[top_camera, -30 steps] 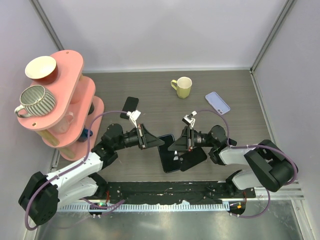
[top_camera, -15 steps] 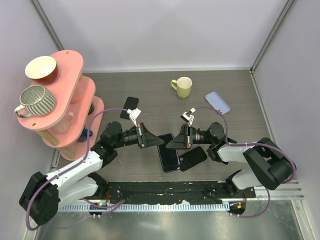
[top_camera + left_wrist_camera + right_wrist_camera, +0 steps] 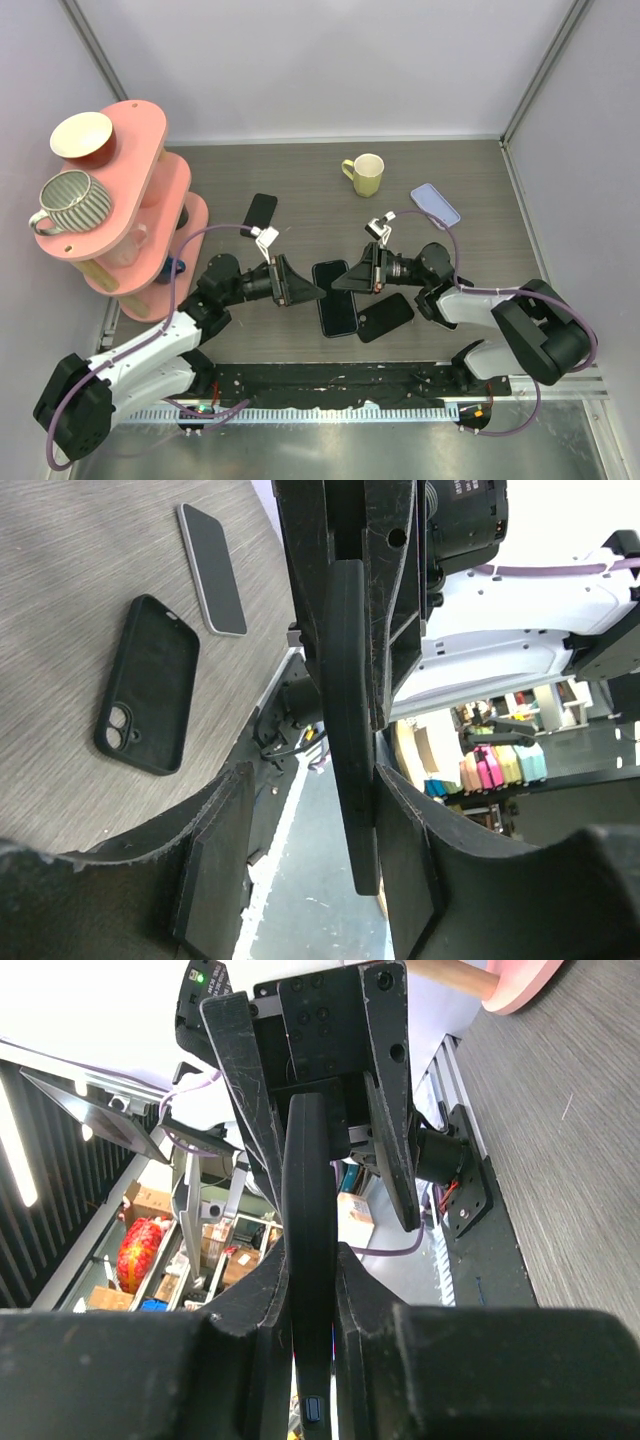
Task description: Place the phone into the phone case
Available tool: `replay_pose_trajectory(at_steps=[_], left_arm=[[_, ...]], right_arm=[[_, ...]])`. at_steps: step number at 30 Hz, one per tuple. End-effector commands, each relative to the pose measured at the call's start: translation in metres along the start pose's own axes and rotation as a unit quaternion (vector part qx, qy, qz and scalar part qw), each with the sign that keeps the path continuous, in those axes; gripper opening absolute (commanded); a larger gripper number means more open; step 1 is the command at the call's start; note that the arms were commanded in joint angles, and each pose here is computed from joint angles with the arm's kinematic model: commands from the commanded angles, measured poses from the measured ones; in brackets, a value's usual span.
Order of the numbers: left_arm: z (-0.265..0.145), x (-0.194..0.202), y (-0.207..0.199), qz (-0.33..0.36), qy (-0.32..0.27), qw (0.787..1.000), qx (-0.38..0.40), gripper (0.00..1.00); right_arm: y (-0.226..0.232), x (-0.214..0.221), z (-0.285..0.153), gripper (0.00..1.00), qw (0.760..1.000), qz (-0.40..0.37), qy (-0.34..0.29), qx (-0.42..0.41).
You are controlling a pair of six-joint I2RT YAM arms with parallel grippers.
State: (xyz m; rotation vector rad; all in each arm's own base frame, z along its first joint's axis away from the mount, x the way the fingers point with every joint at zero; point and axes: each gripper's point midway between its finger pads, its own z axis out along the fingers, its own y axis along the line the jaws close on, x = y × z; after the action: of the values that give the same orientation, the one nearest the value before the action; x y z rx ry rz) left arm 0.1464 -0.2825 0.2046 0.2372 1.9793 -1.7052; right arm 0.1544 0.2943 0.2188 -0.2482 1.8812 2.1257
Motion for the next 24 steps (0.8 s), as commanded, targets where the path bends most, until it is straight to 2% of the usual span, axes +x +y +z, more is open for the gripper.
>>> replay_pose_trajectory(at_steps=[1, 9, 12, 14, 16, 20, 24], left_arm=[[0.000, -0.002, -0.005, 0.002, -0.016, 1.000, 0.026, 0.53], [0.009, 0.001, -0.007, -0.020, -0.009, 0.999, 0.037, 0.46], [0.011, 0.000, -0.011, -0.019, -0.010, 0.999, 0.047, 0.36], [0.010, -0.003, -0.014, -0.016, -0.015, 0.998, 0.053, 0.19], [0.011, -0.003, -0.016, -0.016, -0.016, 0.998, 0.057, 0.00], [0.010, -0.002, -0.017, -0.014, -0.011, 0.998, 0.061, 0.00], [0.011, 0.001, -0.015, -0.024, -0.002, 0.998, 0.053, 0.00]], right_arm=[[0.069, -0.025, 0.004, 0.03, 0.981, -0.156, -0.047, -0.108], [0.061, -0.033, 0.006, 0.06, 0.981, -0.173, -0.064, -0.066], [0.054, -0.037, 0.007, 0.08, 0.981, -0.175, -0.068, -0.043], [0.051, -0.038, 0.008, 0.13, 0.983, -0.170, -0.065, -0.029], [0.051, -0.038, 0.009, 0.23, 0.984, -0.169, -0.062, -0.019], [0.055, -0.044, 0.009, 0.47, 0.983, -0.169, -0.069, -0.001], [0.057, -0.054, 0.006, 0.52, 0.981, -0.168, -0.087, 0.029]])
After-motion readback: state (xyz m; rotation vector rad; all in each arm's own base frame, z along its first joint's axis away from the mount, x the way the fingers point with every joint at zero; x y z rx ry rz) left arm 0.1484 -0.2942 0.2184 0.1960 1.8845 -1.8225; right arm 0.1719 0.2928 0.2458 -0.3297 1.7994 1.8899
